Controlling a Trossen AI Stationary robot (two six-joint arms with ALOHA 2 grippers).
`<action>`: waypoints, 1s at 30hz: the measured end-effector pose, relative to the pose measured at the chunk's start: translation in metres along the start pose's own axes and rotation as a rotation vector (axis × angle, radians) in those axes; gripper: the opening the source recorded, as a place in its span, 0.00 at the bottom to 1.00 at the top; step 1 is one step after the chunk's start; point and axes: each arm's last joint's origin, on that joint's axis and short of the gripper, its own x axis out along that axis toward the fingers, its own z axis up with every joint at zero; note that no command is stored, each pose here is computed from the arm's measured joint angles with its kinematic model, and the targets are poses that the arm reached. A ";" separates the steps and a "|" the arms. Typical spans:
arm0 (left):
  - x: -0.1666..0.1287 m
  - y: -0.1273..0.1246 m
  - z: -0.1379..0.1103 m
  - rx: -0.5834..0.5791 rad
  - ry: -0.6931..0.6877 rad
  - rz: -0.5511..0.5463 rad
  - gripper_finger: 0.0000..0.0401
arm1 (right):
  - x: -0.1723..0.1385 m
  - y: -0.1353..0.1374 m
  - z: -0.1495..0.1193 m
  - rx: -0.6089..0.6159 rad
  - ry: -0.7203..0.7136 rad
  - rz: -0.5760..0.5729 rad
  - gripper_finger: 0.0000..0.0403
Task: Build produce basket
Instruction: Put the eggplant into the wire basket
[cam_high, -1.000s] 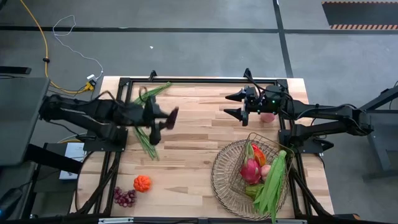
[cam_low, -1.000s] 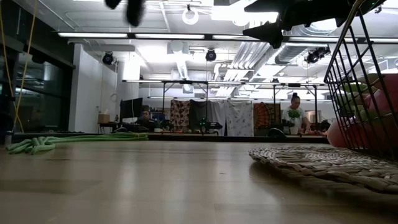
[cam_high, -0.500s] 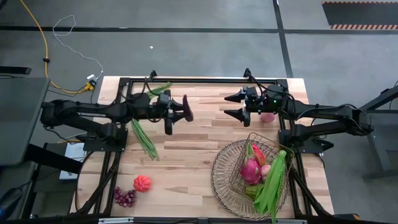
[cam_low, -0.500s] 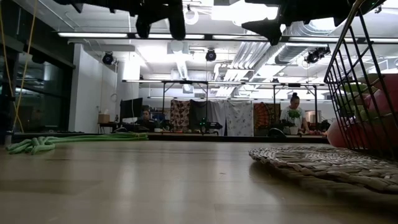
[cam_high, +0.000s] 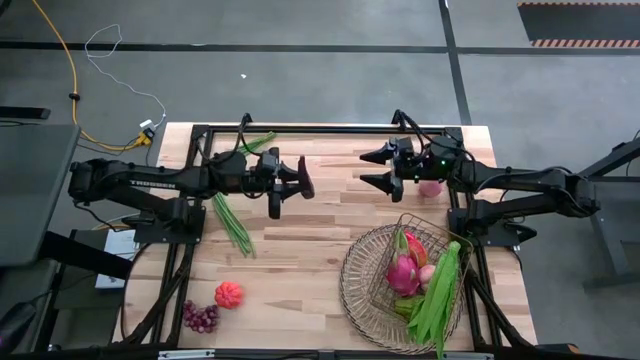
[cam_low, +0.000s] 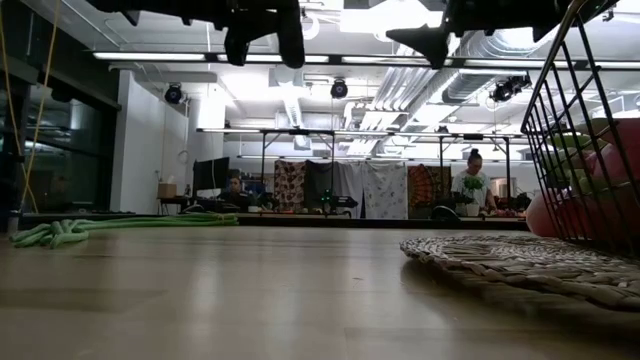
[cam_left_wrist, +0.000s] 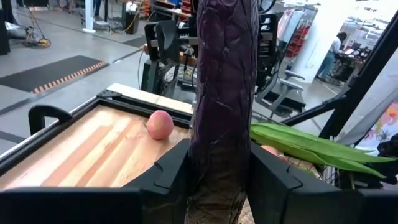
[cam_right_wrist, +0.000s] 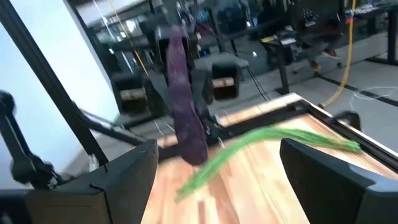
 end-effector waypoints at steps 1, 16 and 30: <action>0.002 0.000 -0.001 0.010 -0.005 0.000 0.29 | 0.003 0.001 -0.001 0.000 -0.003 0.006 0.81; 0.069 -0.002 0.005 0.022 0.044 0.000 0.29 | 0.080 0.012 0.005 -0.018 0.046 0.025 0.81; 0.069 -0.003 0.005 0.002 0.041 -0.001 0.29 | 0.085 0.013 0.012 0.000 0.048 0.038 0.53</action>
